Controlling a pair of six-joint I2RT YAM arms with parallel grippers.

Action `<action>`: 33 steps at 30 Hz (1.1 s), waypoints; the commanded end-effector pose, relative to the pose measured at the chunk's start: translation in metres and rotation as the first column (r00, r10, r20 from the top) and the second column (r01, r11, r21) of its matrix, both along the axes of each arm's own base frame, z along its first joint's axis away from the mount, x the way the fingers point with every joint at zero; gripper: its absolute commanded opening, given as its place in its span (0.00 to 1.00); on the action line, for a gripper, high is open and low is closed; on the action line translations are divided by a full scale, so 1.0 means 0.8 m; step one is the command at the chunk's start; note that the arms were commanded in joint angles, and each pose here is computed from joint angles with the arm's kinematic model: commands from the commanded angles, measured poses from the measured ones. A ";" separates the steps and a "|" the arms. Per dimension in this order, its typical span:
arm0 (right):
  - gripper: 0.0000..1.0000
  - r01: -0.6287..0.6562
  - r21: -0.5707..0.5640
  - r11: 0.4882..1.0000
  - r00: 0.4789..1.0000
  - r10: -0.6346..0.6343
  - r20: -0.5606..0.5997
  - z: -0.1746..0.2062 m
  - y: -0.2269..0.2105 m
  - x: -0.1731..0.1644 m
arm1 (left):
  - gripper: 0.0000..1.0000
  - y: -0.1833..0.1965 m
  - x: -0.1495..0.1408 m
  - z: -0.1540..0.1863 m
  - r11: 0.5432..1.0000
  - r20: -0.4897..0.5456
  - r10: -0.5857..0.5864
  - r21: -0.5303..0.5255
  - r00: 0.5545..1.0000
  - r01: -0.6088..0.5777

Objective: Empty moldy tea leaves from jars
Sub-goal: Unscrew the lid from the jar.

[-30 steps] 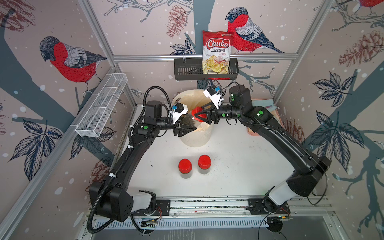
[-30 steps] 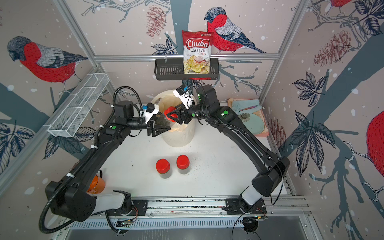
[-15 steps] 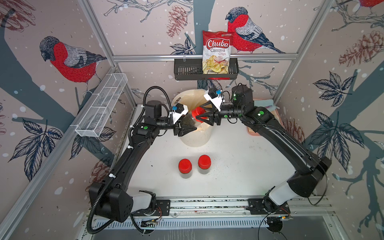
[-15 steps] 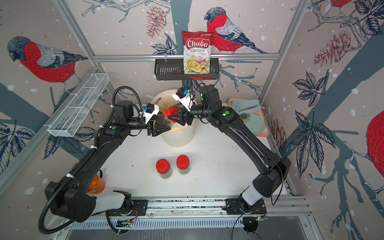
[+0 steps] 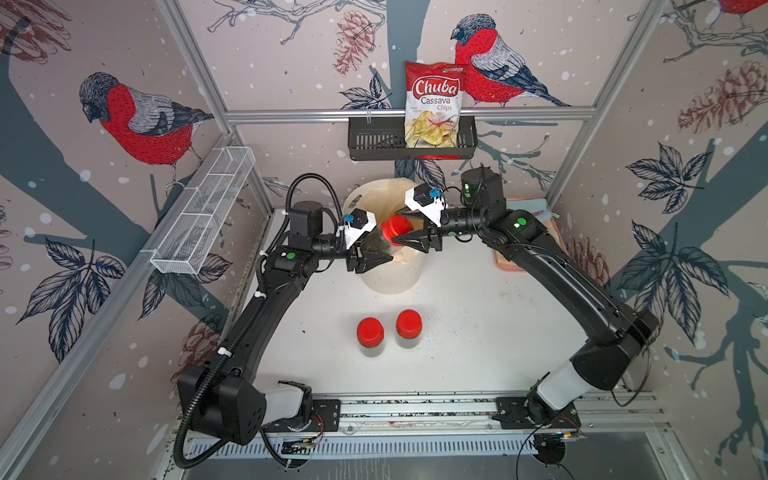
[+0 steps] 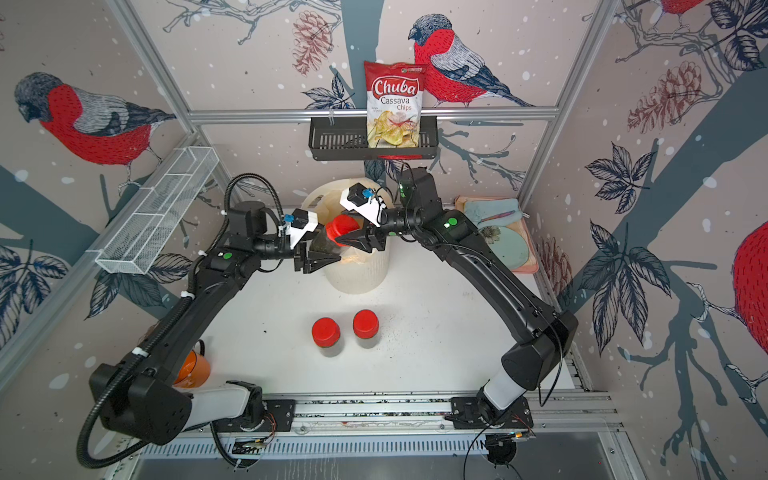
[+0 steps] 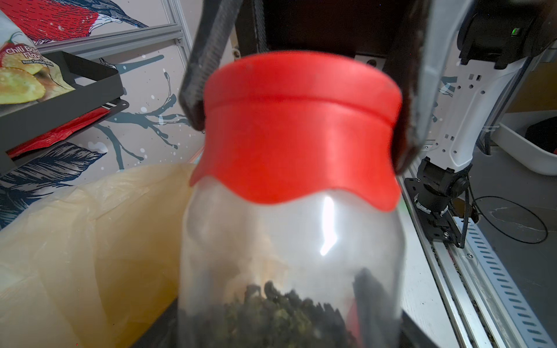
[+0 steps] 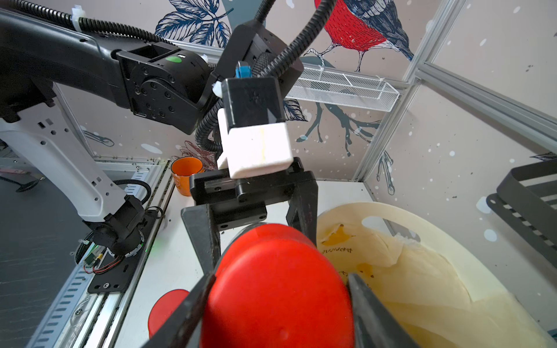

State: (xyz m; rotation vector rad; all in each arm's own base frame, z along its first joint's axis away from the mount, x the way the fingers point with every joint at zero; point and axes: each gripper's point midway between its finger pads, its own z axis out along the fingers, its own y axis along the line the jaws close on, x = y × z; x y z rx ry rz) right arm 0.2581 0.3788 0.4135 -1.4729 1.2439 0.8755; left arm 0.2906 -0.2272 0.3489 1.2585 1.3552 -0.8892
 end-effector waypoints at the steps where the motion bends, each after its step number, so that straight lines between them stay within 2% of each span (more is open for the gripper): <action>1: 0.67 -0.028 -0.035 0.999 0.997 0.030 0.074 -0.009 0.001 -0.001 | 0.28 -0.002 -0.013 0.010 0.999 -0.036 -0.041 -0.033 0.999 0.040; 5: 0.92 -0.027 -0.003 1.000 0.998 0.027 0.065 0.000 -0.001 -0.006 | 0.28 -0.002 -0.012 0.010 0.999 -0.036 -0.035 -0.031 0.999 0.034; 8: 1.00 -0.034 0.031 0.999 0.997 0.032 0.064 0.010 -0.005 -0.013 | 0.28 -0.002 -0.012 0.010 0.999 -0.035 -0.034 -0.031 0.999 0.033; 12: 0.99 0.003 0.093 0.996 0.999 -0.008 0.049 0.029 -0.015 -0.012 | 0.28 -0.002 -0.012 0.010 0.999 -0.033 -0.032 -0.030 0.999 0.031; 15: 1.00 0.078 0.147 0.986 0.997 -0.078 -0.003 0.046 -0.028 0.002 | 0.28 -0.002 -0.012 0.010 0.999 -0.034 -0.033 -0.031 0.999 0.032; 20: 0.99 0.230 0.226 0.947 0.955 -0.175 -0.239 0.074 -0.057 0.038 | 0.28 -0.002 -0.011 0.009 0.999 -0.035 -0.030 -0.030 0.999 0.029; 23: 0.99 0.276 0.201 0.940 0.911 -0.189 -0.366 0.075 -0.059 0.041 | 0.28 -0.002 -0.010 0.009 0.999 -0.034 -0.026 -0.029 0.999 0.025; 25: 0.99 0.286 0.175 0.942 0.892 -0.194 -0.408 0.072 -0.056 0.037 | 0.28 -0.002 -0.009 0.009 0.999 -0.033 -0.023 -0.028 0.999 0.022; 33: 0.99 0.405 0.059 0.913 0.821 -0.335 -0.462 0.048 -0.042 0.044 | 0.28 -0.002 -0.008 0.009 0.999 -0.036 -0.021 -0.028 0.999 0.020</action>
